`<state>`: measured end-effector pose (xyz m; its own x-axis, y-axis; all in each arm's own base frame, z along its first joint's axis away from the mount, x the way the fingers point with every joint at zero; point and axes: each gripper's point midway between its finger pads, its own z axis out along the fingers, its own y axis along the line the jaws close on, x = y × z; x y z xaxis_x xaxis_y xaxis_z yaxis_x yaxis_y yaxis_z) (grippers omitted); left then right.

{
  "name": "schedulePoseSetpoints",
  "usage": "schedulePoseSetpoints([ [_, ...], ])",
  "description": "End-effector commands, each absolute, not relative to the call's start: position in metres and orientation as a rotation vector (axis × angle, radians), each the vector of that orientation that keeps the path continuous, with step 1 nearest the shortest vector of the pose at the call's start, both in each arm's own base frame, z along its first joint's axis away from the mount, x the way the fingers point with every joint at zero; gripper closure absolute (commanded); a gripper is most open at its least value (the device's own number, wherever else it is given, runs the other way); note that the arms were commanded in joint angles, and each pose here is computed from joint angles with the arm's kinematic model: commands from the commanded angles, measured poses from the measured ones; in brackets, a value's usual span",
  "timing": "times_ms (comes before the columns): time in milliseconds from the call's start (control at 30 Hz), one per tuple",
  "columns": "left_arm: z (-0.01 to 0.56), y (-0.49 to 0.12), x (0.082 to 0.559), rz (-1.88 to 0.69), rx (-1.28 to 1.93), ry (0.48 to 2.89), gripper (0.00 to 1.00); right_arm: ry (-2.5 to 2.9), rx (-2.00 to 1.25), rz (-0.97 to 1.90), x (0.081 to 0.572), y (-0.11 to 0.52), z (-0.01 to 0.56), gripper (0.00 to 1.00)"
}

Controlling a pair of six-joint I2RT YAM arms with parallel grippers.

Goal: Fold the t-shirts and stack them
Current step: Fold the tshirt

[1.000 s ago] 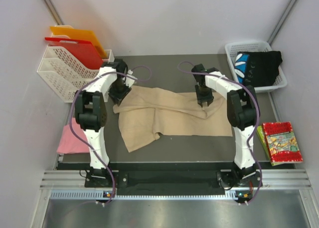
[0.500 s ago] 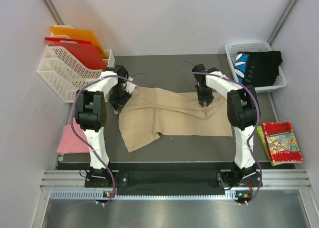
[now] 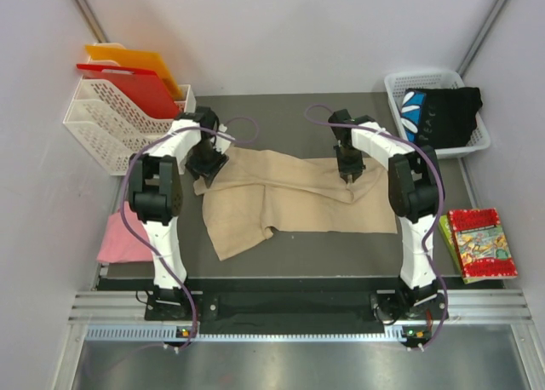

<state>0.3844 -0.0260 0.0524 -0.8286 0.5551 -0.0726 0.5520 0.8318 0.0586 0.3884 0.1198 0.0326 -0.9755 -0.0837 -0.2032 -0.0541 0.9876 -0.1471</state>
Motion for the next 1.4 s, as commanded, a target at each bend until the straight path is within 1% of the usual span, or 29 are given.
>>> schedulePoseSetpoints([
  [0,0.046,-0.033,0.387,-0.021,0.869,2.932,0.55,2.878,-0.096,-0.185,0.397,0.125,0.044,0.77],
  [100,0.046,-0.035,0.388,-0.038,0.873,2.934,0.69,2.877,-0.093,-0.194,0.396,0.123,0.045,0.78],
  [267,0.045,-0.031,0.386,-0.033,0.879,2.942,0.66,2.871,-0.09,-0.191,0.397,0.123,0.048,0.79],
  [333,0.043,-0.029,0.385,-0.041,0.874,2.957,0.7,2.87,-0.094,-0.19,0.396,0.124,0.048,0.8],
  [367,0.041,-0.03,0.384,-0.047,0.875,2.961,0.78,2.87,-0.094,-0.19,0.396,0.124,0.048,0.8],
  [400,0.041,-0.029,0.384,-0.057,0.871,2.964,0.95,2.869,-0.091,-0.192,0.397,0.124,0.049,0.81],
  [433,0.043,-0.03,0.384,-0.059,0.871,2.962,1.0,2.865,-0.091,-0.19,0.397,0.124,0.051,0.81],
  [567,0.059,-0.033,0.389,-0.078,0.854,2.94,1.0,2.847,-0.084,-0.189,0.399,0.124,0.063,0.83],
  [667,0.079,-0.034,0.401,-0.067,0.841,2.896,1.0,2.822,-0.071,-0.168,0.4,0.125,0.078,0.84],
  [767,0.103,-0.035,0.41,-0.049,0.832,2.851,1.0,2.777,-0.051,-0.165,0.4,0.122,0.1,0.9],
  [800,0.112,-0.035,0.412,-0.043,0.829,2.838,1.0,2.759,-0.038,-0.166,0.398,0.119,0.111,0.95],
  [867,0.121,-0.034,0.414,-0.029,0.837,2.815,1.0,2.734,-0.029,-0.171,0.398,0.118,0.123,1.0],
  [967,0.125,-0.029,0.412,0.011,0.844,2.814,1.0,2.681,-0.002,-0.172,0.394,0.112,0.151,1.0],
  [1233,0.126,-0.025,0.401,0.022,0.855,2.832,1.0,2.613,0.07,-0.237,0.374,0.091,0.185,1.0],
  [1333,0.129,-0.024,0.404,0.045,0.858,2.81,1.0,2.563,0.137,-0.281,0.373,0.075,0.197,1.0],
  [1367,0.132,-0.025,0.413,0.053,0.849,2.779,1.0,2.548,0.182,-0.284,0.376,0.065,0.2,1.0],
])
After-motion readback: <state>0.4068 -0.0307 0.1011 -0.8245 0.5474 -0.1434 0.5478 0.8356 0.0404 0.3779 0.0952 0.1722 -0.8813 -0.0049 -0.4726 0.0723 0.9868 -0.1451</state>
